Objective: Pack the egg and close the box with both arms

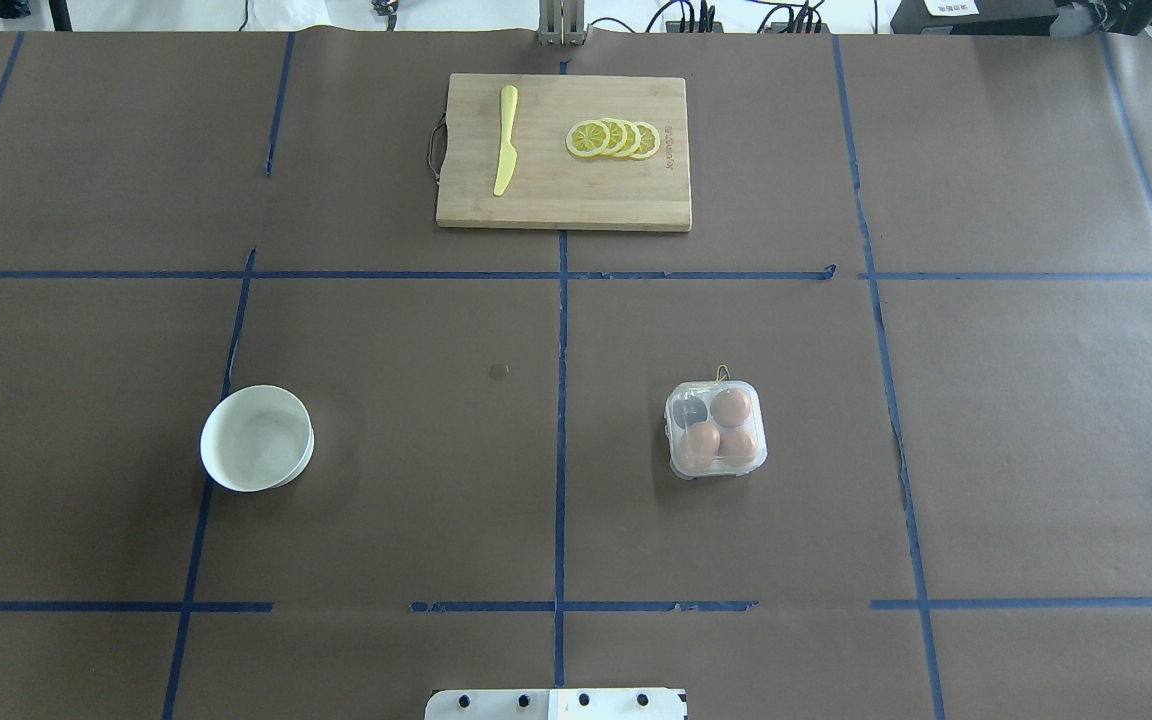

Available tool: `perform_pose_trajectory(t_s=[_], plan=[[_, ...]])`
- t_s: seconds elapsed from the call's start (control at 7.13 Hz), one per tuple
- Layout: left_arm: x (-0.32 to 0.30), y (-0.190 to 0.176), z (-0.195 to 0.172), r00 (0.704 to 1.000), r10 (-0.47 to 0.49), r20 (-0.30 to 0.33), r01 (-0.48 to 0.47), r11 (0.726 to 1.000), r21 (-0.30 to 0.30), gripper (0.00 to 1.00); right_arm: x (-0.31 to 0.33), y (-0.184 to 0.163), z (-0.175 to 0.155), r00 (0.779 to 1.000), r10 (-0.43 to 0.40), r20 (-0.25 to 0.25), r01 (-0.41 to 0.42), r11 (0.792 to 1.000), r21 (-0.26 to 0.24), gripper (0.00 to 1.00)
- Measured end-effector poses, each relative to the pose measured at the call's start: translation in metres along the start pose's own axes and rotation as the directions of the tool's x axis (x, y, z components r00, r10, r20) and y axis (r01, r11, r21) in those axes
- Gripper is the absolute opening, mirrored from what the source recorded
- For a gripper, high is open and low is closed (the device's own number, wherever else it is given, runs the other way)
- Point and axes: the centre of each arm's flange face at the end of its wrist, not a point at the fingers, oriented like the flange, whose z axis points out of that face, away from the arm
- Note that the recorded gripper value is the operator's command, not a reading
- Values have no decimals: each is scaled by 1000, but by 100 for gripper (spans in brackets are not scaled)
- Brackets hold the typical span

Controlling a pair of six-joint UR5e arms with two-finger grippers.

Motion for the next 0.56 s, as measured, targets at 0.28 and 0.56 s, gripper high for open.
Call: perform_pose_trajectory(t_s=[0.28,0.56], plan=[[0,0,0,1000,1,2,-1,1000,2,100,-2,2,0,1000,3,21,-3,1000,-9,100],[-1,1,1,1000,0,3,0,1000,0,100,-3,2,-1,1000,-3,23,3,1000,-6,100]])
